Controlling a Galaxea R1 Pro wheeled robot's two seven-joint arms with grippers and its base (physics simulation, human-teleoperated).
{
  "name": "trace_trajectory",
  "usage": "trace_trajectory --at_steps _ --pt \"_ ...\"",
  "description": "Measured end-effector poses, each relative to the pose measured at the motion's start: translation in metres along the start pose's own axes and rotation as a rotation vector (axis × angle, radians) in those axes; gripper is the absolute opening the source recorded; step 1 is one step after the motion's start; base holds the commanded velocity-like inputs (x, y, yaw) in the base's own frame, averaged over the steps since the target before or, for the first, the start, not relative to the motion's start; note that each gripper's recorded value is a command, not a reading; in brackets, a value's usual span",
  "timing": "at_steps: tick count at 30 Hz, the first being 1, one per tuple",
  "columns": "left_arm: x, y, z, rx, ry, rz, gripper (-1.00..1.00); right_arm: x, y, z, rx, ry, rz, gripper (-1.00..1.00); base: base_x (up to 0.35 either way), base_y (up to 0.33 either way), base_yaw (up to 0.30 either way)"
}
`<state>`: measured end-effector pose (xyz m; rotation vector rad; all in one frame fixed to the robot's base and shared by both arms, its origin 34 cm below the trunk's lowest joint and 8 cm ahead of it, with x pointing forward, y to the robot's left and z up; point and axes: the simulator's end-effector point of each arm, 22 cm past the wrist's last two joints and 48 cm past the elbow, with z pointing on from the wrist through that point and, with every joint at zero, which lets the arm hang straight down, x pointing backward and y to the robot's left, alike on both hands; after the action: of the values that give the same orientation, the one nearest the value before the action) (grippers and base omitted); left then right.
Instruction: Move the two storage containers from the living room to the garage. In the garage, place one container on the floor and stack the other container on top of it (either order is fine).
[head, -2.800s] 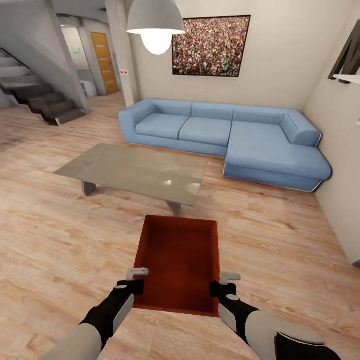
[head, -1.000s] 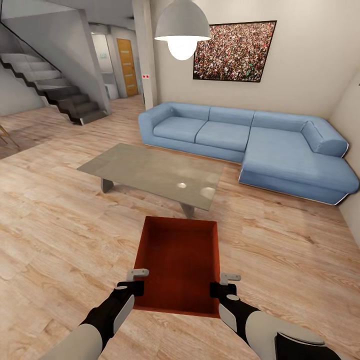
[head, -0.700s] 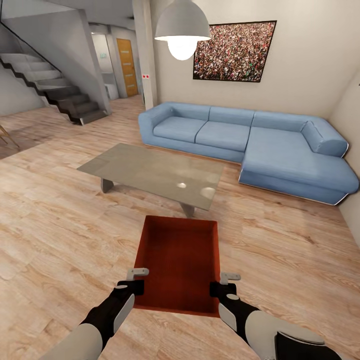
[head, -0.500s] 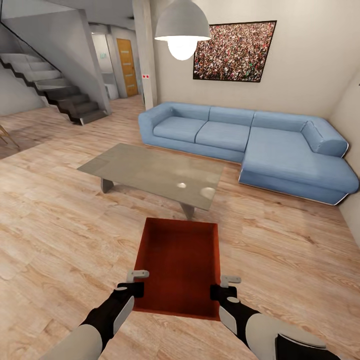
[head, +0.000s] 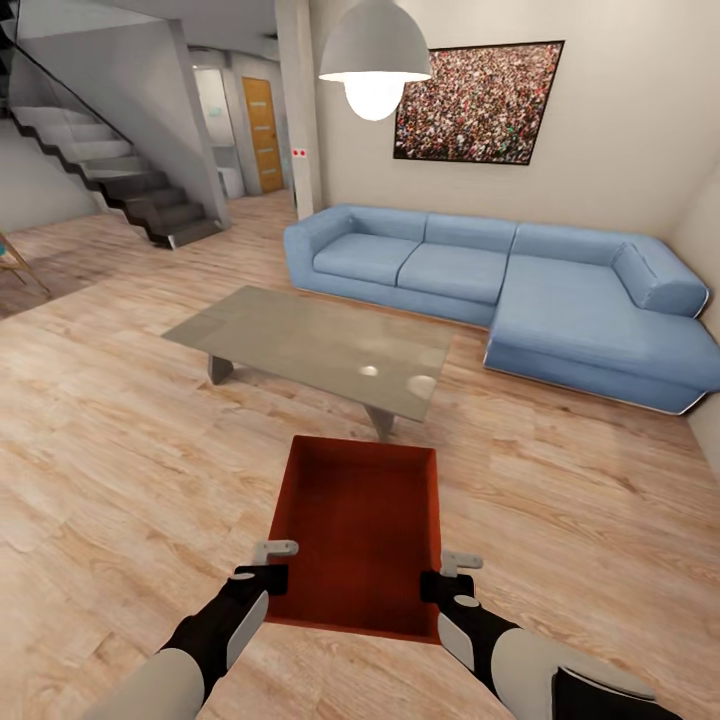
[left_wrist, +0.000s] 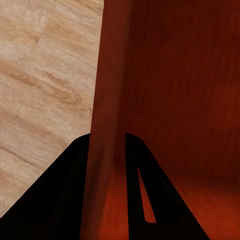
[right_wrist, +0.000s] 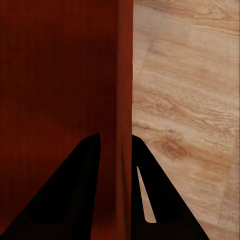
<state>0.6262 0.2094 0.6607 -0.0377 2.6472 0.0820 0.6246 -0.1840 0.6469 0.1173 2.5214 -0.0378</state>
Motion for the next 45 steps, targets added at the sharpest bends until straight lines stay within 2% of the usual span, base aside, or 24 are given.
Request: trace_trajectory --at_steps 45 --pt "0.0047 0.0005 0.0013 0.001 0.002 -0.01 -1.0 0.0011 0.0001 -0.0003 0.002 0.0 -0.01 -1.0 0.0 0.0 0.269"
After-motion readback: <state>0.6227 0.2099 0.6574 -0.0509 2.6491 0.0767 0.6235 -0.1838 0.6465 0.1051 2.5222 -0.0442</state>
